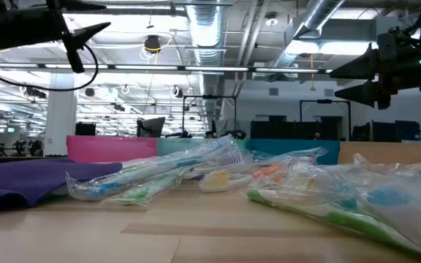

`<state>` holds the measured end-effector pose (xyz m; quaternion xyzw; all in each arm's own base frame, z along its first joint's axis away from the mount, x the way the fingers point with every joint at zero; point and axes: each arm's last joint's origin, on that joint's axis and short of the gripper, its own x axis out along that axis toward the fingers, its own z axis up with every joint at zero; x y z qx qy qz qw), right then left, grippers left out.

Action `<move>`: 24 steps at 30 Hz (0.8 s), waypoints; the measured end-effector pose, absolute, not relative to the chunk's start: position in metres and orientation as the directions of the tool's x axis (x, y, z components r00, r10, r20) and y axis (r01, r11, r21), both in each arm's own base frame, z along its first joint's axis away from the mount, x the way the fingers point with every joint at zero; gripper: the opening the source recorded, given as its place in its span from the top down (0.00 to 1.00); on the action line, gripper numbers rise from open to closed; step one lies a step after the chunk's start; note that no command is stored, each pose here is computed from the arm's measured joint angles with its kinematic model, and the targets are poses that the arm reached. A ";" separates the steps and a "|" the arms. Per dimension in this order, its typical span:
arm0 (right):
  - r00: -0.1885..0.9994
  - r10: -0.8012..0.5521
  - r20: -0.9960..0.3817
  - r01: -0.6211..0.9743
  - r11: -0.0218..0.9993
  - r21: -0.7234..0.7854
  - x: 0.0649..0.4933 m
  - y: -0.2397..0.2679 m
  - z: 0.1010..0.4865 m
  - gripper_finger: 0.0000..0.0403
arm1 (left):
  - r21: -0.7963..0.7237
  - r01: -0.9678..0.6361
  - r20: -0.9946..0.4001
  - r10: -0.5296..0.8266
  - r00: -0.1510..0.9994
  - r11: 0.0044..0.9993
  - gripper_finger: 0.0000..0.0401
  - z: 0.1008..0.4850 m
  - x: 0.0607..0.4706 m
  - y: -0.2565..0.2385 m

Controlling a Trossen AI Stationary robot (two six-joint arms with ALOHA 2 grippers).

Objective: Pick & Place Toothbrushes
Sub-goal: Put the blue toothbrush into the red bin

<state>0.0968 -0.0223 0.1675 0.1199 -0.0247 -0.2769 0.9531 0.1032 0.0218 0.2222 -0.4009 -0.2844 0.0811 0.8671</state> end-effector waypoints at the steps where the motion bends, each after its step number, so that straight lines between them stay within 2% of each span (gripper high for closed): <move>1: 0.846 -0.533 -0.019 0.522 0.818 0.242 0.097 -0.022 0.167 0.07 | -0.746 0.110 0.444 0.367 0.817 0.657 0.68 0.224 0.103 0.022; 9: 0.846 -0.533 -0.019 0.522 0.818 0.242 0.097 -0.022 0.167 0.07 | -0.701 0.251 0.588 0.342 0.733 0.668 0.68 0.238 0.098 0.021; 20: 0.841 -0.540 -0.013 0.534 0.828 0.172 0.097 -0.023 0.168 0.07 | -0.742 0.338 0.652 0.506 0.564 0.579 0.68 0.247 0.086 0.024; 22: 0.840 -0.542 0.030 0.514 0.812 0.276 0.097 -0.023 0.172 0.07 | -0.744 0.351 0.658 0.529 0.536 0.569 0.68 0.249 0.084 0.025; 24: 0.830 -0.543 0.129 0.431 0.770 0.471 0.096 -0.023 0.182 0.07 | -0.742 0.370 0.663 0.533 0.526 0.558 0.68 0.254 0.084 0.025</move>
